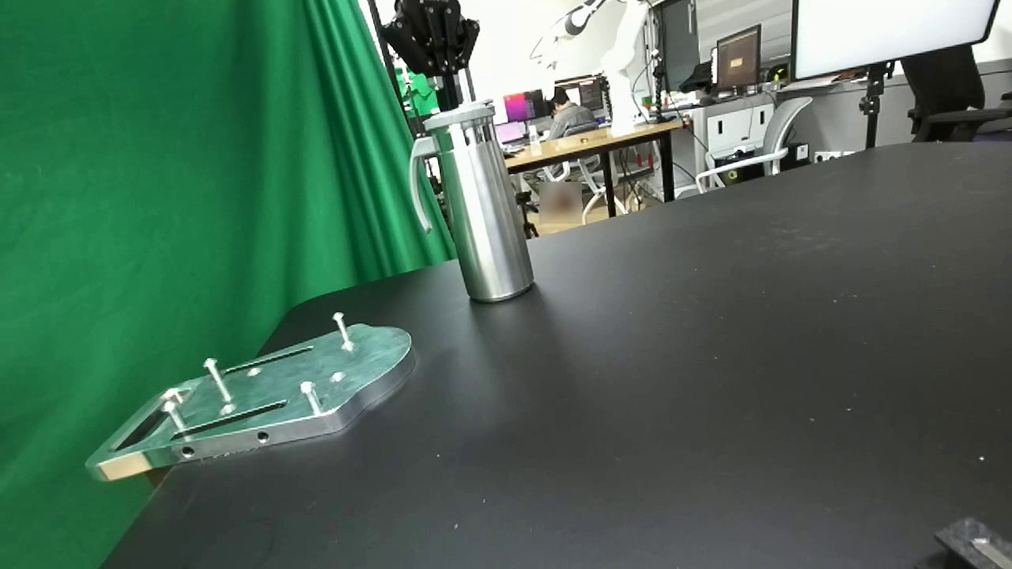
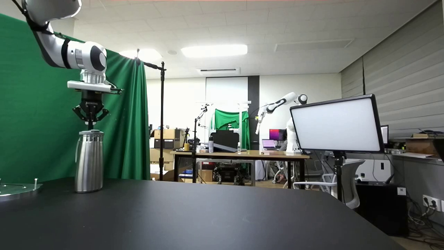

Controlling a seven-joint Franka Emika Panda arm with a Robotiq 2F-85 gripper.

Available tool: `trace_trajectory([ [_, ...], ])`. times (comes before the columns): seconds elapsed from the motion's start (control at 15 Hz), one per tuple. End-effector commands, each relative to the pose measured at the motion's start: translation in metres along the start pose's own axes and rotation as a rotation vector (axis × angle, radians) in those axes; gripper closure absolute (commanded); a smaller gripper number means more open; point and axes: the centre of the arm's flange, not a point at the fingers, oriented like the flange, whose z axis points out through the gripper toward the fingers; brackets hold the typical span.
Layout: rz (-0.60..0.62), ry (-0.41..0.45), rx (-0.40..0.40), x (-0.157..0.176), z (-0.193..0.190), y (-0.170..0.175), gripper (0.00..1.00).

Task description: Press down on the top of the grey flask

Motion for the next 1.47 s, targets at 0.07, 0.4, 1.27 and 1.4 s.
trace_trajectory([
  [0.07, -0.007, 0.008, -0.006, 0.011, 0.006, 0.002, 1.0],
  [0.4, -0.022, -0.043, -0.005, 0.012, 0.008, 0.004, 1.0],
  [1.27, -0.084, -0.234, -0.054, 0.022, 0.022, -0.001, 1.0],
  [1.4, -0.083, -0.213, -0.053, 0.029, 0.02, -0.003, 1.0],
])
